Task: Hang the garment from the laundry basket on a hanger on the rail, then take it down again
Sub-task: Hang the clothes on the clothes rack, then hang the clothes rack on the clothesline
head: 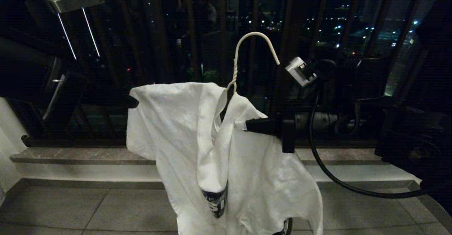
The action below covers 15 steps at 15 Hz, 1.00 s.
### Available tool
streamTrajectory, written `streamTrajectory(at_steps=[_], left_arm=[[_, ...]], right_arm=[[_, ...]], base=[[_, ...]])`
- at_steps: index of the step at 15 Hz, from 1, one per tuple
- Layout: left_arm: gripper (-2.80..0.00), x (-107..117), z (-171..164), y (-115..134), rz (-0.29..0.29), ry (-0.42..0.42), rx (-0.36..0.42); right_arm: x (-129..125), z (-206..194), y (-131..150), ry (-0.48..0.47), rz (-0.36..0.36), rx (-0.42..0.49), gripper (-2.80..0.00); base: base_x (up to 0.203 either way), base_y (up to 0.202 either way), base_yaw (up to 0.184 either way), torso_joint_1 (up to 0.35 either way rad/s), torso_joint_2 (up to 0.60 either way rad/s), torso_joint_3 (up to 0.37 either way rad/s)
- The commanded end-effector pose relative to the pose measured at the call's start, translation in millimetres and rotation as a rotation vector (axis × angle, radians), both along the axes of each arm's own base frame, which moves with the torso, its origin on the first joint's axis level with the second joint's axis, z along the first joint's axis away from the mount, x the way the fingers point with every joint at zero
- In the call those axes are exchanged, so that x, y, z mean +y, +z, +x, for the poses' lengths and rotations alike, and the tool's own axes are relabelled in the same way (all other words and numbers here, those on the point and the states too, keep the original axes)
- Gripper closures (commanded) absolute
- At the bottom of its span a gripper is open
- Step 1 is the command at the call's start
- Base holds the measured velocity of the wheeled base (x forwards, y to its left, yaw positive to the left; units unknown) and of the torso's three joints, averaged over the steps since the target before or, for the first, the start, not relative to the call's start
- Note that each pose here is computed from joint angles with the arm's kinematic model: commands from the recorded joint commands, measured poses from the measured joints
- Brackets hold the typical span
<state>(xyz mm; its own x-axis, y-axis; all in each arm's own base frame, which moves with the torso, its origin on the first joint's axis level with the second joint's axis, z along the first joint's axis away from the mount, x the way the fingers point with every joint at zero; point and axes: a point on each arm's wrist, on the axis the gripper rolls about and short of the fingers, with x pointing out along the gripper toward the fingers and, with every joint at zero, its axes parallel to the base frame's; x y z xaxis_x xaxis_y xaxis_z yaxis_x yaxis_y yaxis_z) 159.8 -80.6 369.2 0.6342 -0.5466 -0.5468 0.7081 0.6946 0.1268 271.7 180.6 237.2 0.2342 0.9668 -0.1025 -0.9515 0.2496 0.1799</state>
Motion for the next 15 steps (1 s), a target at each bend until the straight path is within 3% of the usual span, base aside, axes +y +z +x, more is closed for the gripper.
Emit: streamTrajectory(at_steps=[1,3,4,7,9,13,15], left_arm=[[0.00,0,0,-1,0.006,-0.003,0.007],[0.00,0,0,0,0.007,-0.008,-0.003],[-2.80,0,0,0,0.021,-0.020,-0.014],[-2.80,-2,2,0,0.044,-0.051,-0.035],[-2.80,-5,9,-4,0.080,-0.121,-0.056],[-2.80,-22,44,-8,0.103,-0.162,-0.089],[-2.80,-28,58,-8,0.151,-0.206,-0.142]], right_arm=[[0,0,-6,0.056,-0.003,0.015,0.00],[2,1,-9,0.085,-0.005,0.016,0.00],[3,2,-12,0.091,-0.010,0.020,0.00],[3,2,-13,0.095,-0.011,0.022,0.00],[4,2,-13,0.100,-0.010,0.022,0.00],[3,0,-12,0.101,-0.009,0.019,0.00],[2,0,-11,0.101,-0.009,0.019,0.00]], base=[[0.000,0.000,0.000,0.000,0.00,0.000],[0.000,0.000,0.000,0.000,0.00,0.000],[0.000,0.000,0.000,0.000,0.00,0.000],[0.000,0.000,0.000,0.000,0.00,0.000],[0.000,0.000,0.000,0.000,0.00,0.000],[0.000,0.000,0.000,0.000,0.00,0.000],[0.000,0.000,0.000,0.000,0.00,0.000]])
